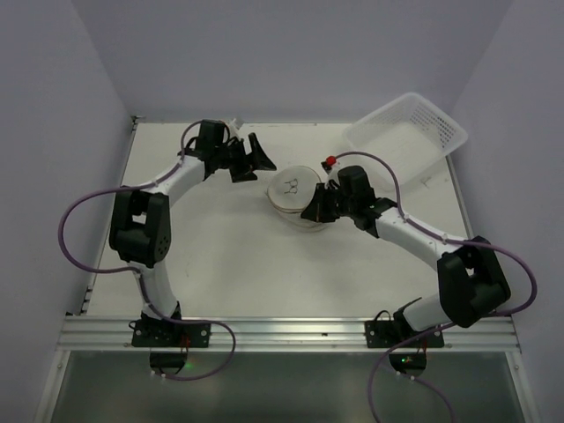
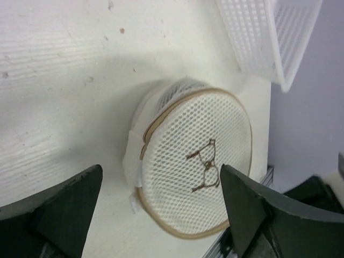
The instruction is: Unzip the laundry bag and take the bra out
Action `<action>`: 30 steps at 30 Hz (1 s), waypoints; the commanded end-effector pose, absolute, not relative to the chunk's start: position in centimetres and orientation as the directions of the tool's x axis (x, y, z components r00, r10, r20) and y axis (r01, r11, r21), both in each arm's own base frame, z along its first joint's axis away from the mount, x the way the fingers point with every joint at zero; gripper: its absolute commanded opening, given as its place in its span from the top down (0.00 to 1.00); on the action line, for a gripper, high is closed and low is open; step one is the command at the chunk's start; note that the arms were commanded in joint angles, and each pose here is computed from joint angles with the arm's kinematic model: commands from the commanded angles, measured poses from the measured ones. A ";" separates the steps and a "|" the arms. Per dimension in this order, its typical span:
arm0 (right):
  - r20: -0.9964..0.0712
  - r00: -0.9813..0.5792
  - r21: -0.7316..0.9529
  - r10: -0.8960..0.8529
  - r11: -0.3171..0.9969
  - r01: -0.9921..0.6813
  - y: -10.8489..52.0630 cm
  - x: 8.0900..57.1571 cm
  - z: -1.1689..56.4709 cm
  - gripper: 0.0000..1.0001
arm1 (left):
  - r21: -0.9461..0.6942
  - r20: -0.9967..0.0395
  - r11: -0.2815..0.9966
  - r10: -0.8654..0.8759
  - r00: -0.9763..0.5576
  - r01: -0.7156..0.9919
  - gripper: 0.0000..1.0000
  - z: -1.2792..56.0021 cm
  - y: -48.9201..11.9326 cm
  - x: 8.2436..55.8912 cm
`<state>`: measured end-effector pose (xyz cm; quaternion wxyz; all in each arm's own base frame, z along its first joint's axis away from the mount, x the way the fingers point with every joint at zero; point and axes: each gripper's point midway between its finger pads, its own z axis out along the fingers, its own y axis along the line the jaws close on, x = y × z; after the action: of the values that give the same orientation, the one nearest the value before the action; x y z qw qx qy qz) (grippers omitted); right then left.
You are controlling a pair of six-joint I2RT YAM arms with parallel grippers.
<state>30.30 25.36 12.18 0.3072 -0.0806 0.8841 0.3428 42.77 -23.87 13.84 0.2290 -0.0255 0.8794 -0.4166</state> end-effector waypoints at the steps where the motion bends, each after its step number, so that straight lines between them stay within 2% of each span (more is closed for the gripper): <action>1: -0.610 -0.771 0.607 0.183 0.733 -0.307 27.0 32.1 15.8 1.00 | -0.749 -0.432 0.657 -0.384 -0.816 0.087 0.04 17.6 -23.1 44.7; 2: -0.615 -0.766 0.605 0.185 0.734 -0.308 27.3 32.3 15.9 1.00 | -0.746 -0.407 0.664 -0.401 -0.821 0.046 0.01 16.4 -22.6 43.6; 3: -0.618 -0.764 0.601 0.185 0.737 -0.308 27.5 32.6 16.0 1.00 | -0.752 -0.418 0.659 -0.443 -0.793 0.028 0.00 17.6 -22.1 43.2; 6: -0.610 -0.771 0.607 0.184 0.734 -0.305 28.4 33.2 16.0 1.00 | -0.746 -0.372 0.663 -0.497 -0.784 -0.066 0.00 15.4 -21.4 40.6; 11: -0.603 -0.782 0.608 0.158 0.725 -0.323 29.8 32.8 15.5 1.00 | -0.778 -0.324 0.624 -0.503 -0.801 -0.078 0.00 15.2 -24.5 35.8; 13: -0.600 -0.787 0.605 0.143 0.725 -0.329 30.1 32.5 15.2 1.00 | -0.796 -0.289 0.598 -0.519 -0.805 -0.100 0.02 14.7 -25.5 35.1; 18: -0.595 -0.793 0.607 0.130 0.720 -0.337 30.7 31.9 14.9 1.00 | -0.819 -0.280 0.565 -0.537 -0.796 -0.093 0.07 14.9 -27.5 35.4; 21: -0.597 -0.791 0.604 0.132 0.722 -0.336 30.7 31.9 15.0 1.00 | -0.815 -0.272 0.570 -0.530 -0.803 -0.100 0.14 14.5 -28.8 35.0; 24: -0.603 -0.787 0.600 0.129 0.724 -0.341 30.7 31.8 15.2 1.00 | -0.807 -0.261 0.581 -0.516 -0.816 -0.109 0.25 13.5 -29.7 34.3; 26: -0.607 -0.785 0.594 0.125 0.727 -0.344 30.5 31.8 15.1 1.00 | -0.799 -0.258 0.590 -0.513 -0.819 -0.118 0.42 12.9 -29.7 34.1; 27: -0.608 -0.785 0.589 0.118 0.730 -0.347 30.4 31.6 15.1 1.00 | -0.795 -0.259 0.595 -0.514 -0.818 -0.122 0.57 12.7 -29.6 34.1; 29: -0.618 -0.779 0.574 0.106 0.737 -0.356 30.0 31.4 15.1 1.00 | -0.786 -0.271 0.607 -0.509 -0.817 -0.118 0.69 12.5 -29.3 34.1; 30: -0.619 -0.779 0.569 0.099 0.741 -0.357 29.9 31.2 15.0 1.00 | -0.778 -0.278 0.617 -0.505 -0.817 -0.117 0.84 12.4 -29.2 34.1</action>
<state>30.76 29.76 12.60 0.2904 -0.0617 0.8888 0.3491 33.22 -29.20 11.80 0.2180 -0.1834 0.8707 -0.4009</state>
